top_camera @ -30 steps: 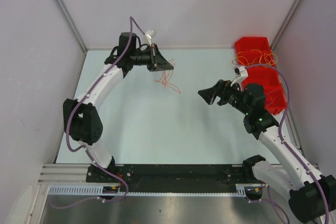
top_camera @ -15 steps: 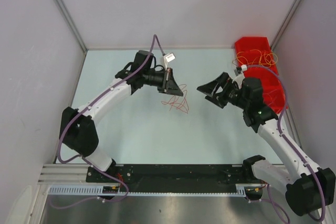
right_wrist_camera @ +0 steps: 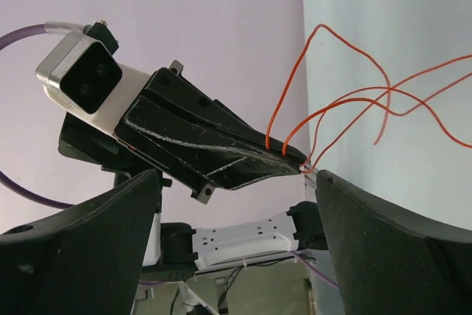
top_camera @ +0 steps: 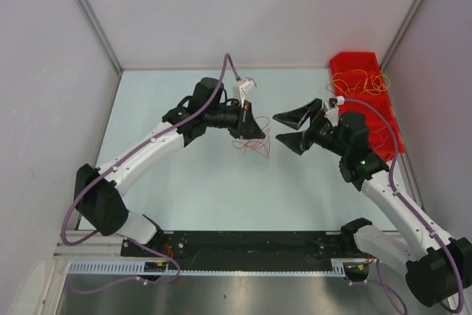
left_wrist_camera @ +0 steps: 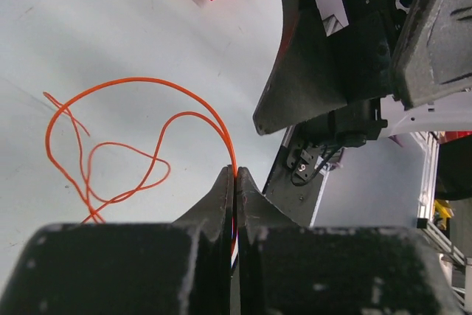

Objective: Untangle the cables

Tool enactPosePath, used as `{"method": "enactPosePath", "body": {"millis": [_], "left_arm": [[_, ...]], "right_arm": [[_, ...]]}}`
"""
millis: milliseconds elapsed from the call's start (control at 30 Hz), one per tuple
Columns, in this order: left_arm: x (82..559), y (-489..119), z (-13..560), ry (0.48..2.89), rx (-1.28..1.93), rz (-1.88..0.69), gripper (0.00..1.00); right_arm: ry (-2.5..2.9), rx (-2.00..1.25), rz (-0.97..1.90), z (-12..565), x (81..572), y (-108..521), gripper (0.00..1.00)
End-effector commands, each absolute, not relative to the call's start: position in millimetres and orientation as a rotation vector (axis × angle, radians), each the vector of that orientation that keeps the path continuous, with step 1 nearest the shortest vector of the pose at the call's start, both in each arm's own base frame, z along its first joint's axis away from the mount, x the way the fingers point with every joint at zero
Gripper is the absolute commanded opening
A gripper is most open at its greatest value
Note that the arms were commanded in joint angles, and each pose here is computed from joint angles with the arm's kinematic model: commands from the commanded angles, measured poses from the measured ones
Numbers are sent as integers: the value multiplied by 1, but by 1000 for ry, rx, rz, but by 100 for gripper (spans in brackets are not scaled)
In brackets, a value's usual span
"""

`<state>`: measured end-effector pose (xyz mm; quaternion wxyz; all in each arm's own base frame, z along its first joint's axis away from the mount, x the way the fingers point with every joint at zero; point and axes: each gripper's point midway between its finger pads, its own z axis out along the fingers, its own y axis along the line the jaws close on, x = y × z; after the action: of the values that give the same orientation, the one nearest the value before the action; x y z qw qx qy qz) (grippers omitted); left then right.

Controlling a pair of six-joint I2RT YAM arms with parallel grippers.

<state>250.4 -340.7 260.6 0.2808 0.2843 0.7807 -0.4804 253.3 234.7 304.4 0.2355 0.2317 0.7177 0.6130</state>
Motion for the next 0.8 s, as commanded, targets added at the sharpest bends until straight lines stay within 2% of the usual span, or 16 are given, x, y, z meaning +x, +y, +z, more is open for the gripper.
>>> {"method": "enactPosePath", "body": {"millis": [0,500,767], "left_arm": [[252,-341,283,1954,791,-1228,0],[229,-357,284,1895,858,-1198,0],[226,-359,287,1875,866,-1180,0]], "right_arm": [[1933,630,1750,318,248,243,91],[1992,672,1673,294,258,250,74],[2003,664,1651,290,257,250,54]]}}
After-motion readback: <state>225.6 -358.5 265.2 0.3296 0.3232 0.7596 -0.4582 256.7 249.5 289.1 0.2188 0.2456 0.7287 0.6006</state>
